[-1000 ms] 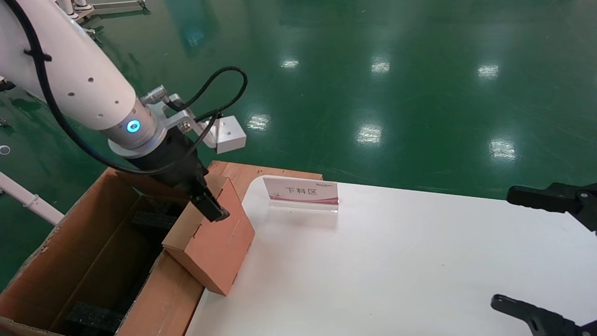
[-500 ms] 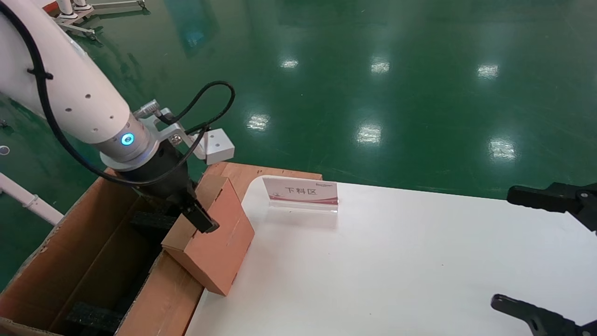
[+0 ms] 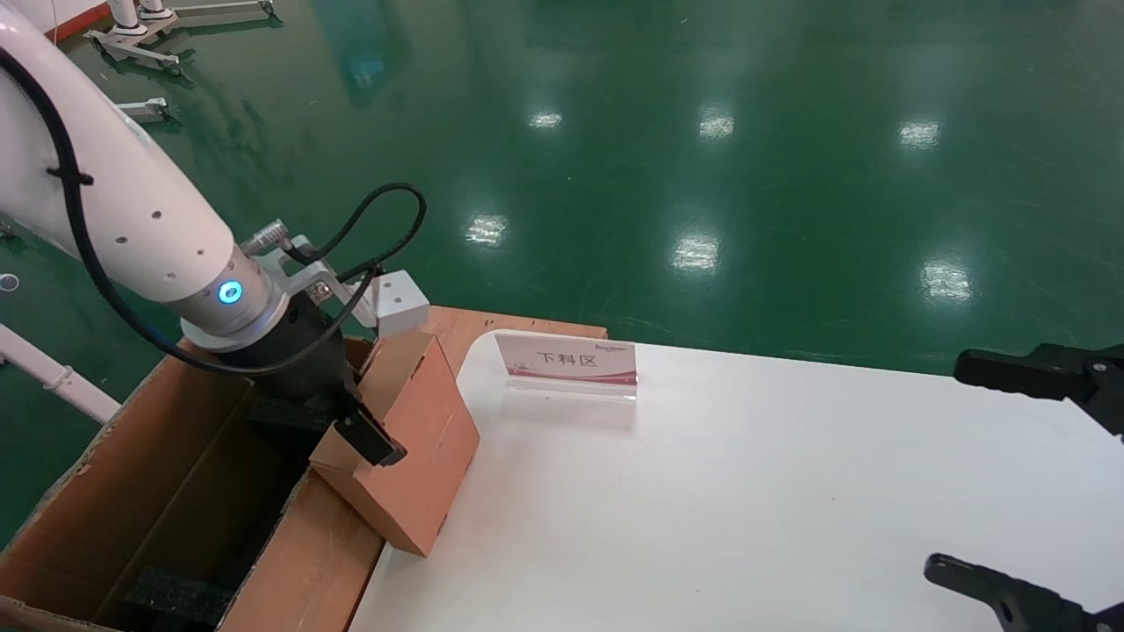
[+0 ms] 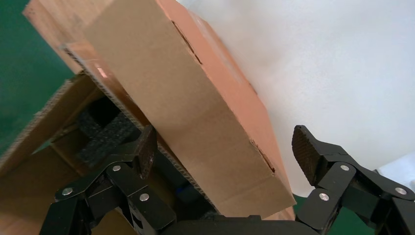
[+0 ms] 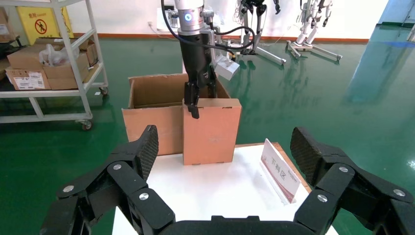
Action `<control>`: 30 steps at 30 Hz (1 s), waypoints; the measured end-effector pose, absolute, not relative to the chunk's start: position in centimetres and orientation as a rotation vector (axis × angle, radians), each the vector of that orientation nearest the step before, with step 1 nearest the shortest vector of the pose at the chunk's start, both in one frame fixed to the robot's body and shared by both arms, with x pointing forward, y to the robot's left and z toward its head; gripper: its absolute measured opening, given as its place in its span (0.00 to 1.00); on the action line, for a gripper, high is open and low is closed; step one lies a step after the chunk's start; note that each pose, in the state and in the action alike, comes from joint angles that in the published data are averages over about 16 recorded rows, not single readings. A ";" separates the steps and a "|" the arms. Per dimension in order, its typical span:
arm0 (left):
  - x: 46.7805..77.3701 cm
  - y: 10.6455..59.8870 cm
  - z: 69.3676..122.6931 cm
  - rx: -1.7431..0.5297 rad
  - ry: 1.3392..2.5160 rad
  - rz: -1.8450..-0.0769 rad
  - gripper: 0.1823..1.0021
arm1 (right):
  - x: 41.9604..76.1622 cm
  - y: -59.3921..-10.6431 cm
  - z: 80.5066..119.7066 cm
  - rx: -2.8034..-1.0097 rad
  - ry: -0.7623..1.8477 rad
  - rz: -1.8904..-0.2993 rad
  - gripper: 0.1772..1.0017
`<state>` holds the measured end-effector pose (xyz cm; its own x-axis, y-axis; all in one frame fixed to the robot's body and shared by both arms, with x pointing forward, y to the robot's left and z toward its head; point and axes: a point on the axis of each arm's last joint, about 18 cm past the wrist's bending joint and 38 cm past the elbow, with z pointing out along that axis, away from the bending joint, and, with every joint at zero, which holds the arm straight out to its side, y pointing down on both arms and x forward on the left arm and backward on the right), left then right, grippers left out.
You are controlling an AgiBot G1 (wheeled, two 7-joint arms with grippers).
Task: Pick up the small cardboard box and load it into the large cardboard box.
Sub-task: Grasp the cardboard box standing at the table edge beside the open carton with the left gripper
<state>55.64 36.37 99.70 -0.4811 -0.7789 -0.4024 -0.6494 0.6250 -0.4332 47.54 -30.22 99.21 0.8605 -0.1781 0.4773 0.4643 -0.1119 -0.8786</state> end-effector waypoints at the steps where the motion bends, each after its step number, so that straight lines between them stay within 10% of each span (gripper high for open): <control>1: 55.7 36.4 99.5 -1.119 2.278 -0.298 1.00 | 47.5 -30.2 99.2 -1.595 -0.230 -0.552 1.00; 30: 55.8 37.0 98.2 -1.137 2.292 -0.277 0.99 | 47.6 -30.2 99.2 -1.595 -0.229 -0.552 0.97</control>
